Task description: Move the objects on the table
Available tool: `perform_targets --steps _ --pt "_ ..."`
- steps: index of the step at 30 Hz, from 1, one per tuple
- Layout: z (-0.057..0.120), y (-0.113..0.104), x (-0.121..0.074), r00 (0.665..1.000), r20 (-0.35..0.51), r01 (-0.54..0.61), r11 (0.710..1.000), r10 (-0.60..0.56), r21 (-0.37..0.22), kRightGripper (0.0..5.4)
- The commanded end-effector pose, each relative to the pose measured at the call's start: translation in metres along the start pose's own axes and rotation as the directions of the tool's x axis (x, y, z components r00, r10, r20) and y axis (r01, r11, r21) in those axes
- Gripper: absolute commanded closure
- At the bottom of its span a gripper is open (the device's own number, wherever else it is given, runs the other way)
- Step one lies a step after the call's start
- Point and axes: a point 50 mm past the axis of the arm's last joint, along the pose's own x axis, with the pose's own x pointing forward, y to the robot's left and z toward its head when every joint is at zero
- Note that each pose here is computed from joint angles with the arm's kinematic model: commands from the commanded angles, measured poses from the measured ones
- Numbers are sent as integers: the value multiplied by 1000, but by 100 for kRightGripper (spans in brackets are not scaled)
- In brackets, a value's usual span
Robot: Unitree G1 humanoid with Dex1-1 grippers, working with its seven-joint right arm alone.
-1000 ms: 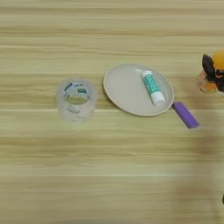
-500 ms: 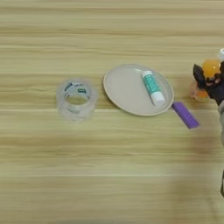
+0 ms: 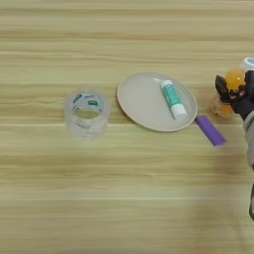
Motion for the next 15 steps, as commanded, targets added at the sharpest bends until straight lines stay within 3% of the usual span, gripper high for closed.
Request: perform_targets --steps 1,11,15 --pt "55 -7 16 983 183 22 998 -12 -52 197" --pt "53 -6 16 984 176 22 998 -12 -54 197" --pt "53 -6 16 984 176 22 998 -12 -54 147"
